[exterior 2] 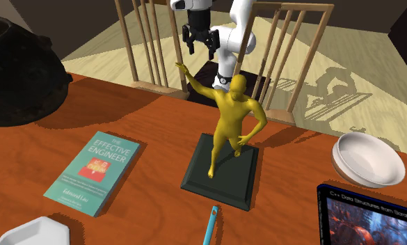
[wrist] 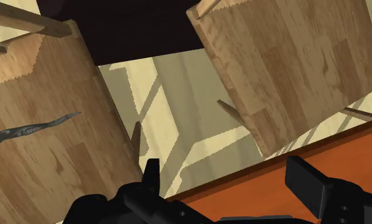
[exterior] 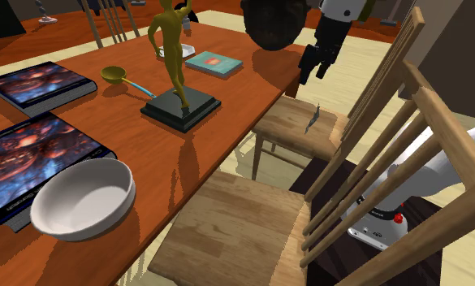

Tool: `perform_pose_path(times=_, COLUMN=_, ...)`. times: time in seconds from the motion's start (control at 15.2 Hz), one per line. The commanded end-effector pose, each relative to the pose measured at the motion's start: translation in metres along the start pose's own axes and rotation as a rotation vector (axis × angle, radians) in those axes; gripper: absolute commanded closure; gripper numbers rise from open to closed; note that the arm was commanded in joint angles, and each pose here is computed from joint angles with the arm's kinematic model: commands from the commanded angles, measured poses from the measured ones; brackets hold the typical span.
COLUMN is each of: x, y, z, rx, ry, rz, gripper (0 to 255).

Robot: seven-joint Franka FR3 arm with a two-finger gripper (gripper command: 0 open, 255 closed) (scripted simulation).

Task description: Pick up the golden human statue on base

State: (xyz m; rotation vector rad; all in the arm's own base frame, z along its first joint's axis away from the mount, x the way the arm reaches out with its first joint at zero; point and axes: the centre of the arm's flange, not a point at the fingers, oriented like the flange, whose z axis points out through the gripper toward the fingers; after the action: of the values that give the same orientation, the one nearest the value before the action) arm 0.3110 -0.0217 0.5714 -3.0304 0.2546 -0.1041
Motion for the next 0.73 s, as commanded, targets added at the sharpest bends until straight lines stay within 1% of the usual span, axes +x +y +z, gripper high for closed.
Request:
perform_pose_path(times=0.0, x=0.000, y=0.000, z=0.000, rx=0.000, ry=0.000, rz=0.000, gripper=0)
perform_pose_path(times=0.66, x=0.081, y=-0.106, z=0.022, rx=-0.034, ry=0.008, rz=-0.061, gripper=0)
